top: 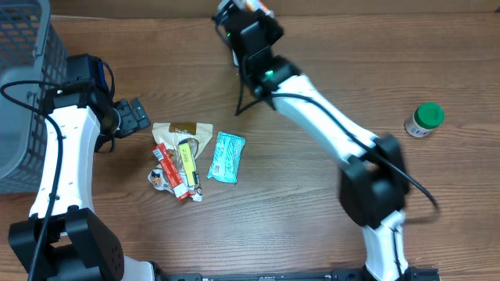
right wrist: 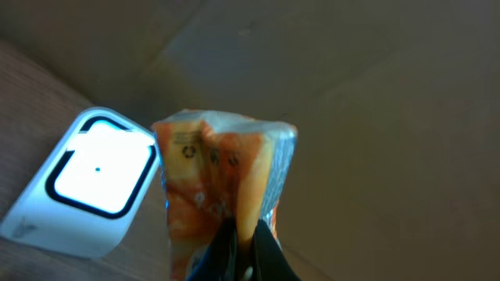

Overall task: Scan the item barcode
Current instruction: 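Move the orange packet right and set it beside the jar, then release the packet and reach the right gripper over the mint-green packet, then grasp the mint-green packet with the right gripper, then lift the mint-green packet and rotate it with the right gripper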

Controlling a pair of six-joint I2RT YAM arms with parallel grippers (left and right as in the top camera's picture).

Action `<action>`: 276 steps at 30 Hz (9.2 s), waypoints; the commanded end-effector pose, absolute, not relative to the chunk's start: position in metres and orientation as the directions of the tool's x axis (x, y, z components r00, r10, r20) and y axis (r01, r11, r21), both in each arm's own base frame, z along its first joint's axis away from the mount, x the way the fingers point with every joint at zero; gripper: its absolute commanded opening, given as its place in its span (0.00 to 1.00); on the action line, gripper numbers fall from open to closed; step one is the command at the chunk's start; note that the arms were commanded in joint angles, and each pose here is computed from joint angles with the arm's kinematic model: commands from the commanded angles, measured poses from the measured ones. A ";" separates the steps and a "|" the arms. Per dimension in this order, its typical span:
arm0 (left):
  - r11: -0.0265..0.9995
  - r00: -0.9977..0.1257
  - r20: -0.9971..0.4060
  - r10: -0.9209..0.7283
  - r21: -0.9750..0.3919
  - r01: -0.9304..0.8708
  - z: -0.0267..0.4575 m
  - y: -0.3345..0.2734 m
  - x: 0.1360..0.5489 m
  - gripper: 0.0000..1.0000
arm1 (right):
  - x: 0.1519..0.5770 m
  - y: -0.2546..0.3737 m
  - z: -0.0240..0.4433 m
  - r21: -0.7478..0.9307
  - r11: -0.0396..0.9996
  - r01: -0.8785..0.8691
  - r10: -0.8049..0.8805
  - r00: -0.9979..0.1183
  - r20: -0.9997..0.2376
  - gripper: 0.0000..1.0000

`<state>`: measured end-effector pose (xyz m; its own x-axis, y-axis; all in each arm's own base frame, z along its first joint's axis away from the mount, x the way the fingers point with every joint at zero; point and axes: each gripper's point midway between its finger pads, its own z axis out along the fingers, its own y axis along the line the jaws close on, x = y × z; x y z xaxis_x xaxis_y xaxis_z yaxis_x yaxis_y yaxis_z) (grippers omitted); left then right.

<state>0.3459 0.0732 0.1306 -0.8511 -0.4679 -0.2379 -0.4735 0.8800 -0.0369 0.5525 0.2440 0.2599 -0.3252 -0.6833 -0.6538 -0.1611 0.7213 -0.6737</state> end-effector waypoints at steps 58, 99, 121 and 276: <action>0.890 -0.855 -0.258 -0.449 -0.042 -0.454 0.138 0.073 0.350 1.00 | 0.409 0.014 0.099 0.075 0.993 0.094 0.111 -0.958 -0.265 0.61; 0.890 -0.855 -0.258 -0.449 -0.042 -0.454 0.138 0.073 0.350 1.00 | 0.324 0.317 0.084 0.346 0.935 -0.080 0.040 -0.945 -0.326 0.56; 0.890 -0.855 -0.258 -0.449 -0.042 -0.455 0.138 0.073 0.350 1.00 | 0.328 0.323 0.042 0.433 0.894 -0.116 0.086 -0.903 -0.420 0.46; 0.890 -0.855 -0.258 -0.449 -0.042 -0.454 0.138 0.073 0.351 1.00 | 0.349 0.240 0.055 0.435 0.891 -0.128 -0.012 -0.966 -0.260 0.04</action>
<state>0.3458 0.0731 0.1305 -0.8512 -0.4680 -0.2376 -0.4735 0.8800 -0.0368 0.3324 0.2545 0.0164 -0.9749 -0.0600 -0.2146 -0.1406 0.9129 0.3832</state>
